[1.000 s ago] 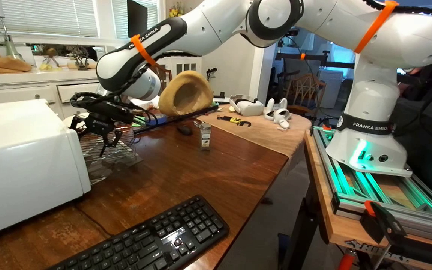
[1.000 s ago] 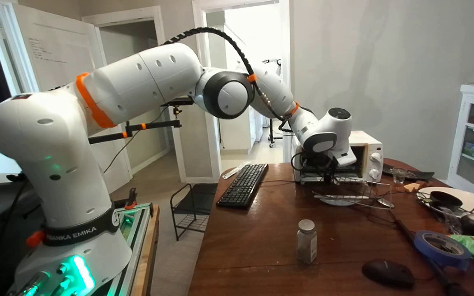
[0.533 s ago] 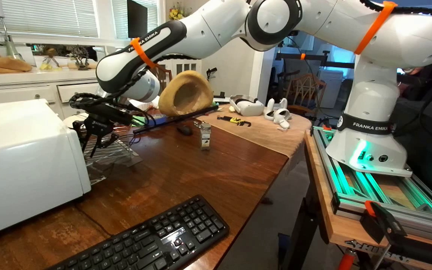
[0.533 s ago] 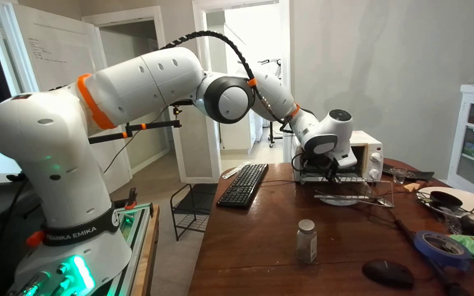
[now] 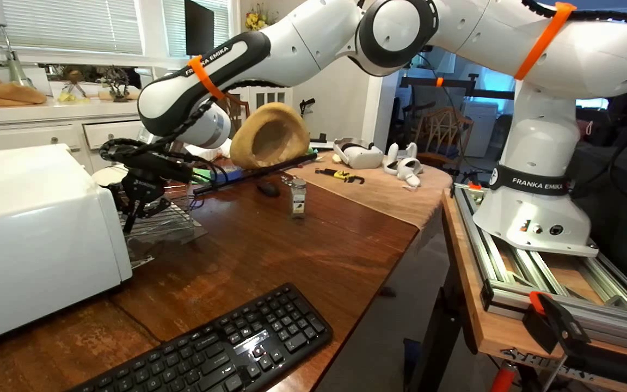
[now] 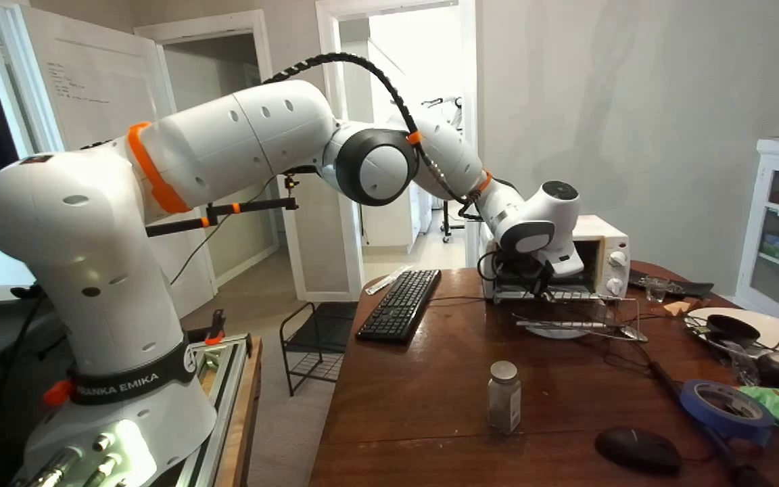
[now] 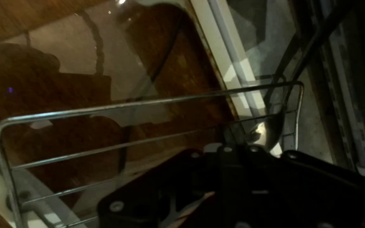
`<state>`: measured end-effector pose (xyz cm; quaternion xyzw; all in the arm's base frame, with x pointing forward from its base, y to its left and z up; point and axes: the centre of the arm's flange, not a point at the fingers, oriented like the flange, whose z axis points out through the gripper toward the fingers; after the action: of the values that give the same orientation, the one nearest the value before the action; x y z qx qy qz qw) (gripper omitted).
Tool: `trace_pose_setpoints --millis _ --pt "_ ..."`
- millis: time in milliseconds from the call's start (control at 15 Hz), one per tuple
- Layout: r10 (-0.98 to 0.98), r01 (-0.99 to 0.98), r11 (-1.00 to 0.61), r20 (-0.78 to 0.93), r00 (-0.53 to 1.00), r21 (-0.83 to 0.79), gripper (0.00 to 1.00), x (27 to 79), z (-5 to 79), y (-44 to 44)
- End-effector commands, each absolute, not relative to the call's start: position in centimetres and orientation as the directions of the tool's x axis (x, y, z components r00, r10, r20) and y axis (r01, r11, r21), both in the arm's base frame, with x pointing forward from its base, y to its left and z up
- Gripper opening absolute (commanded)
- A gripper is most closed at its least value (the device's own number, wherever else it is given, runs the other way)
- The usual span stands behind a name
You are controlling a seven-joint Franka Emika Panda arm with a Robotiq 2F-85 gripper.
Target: Take the masking tape and the roasting rack out of the oven
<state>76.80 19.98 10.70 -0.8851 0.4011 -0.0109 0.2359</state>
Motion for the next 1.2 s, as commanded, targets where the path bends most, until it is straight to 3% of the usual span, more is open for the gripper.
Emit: trace_pose_setpoints --millis 0,533,1133 --pt "-0.655 -0.706 -0.646 -0.265 0.708 -0.29 0.0 74.9 11.5 19.6" --pt "-0.649 -0.67 -0.74 -0.327 0.687 0.062 0.0 72.7 11.9 15.3" --pt "-0.715 -0.687 -0.699 -0.178 0.676 0.198 0.0 73.4 12.5 12.2"
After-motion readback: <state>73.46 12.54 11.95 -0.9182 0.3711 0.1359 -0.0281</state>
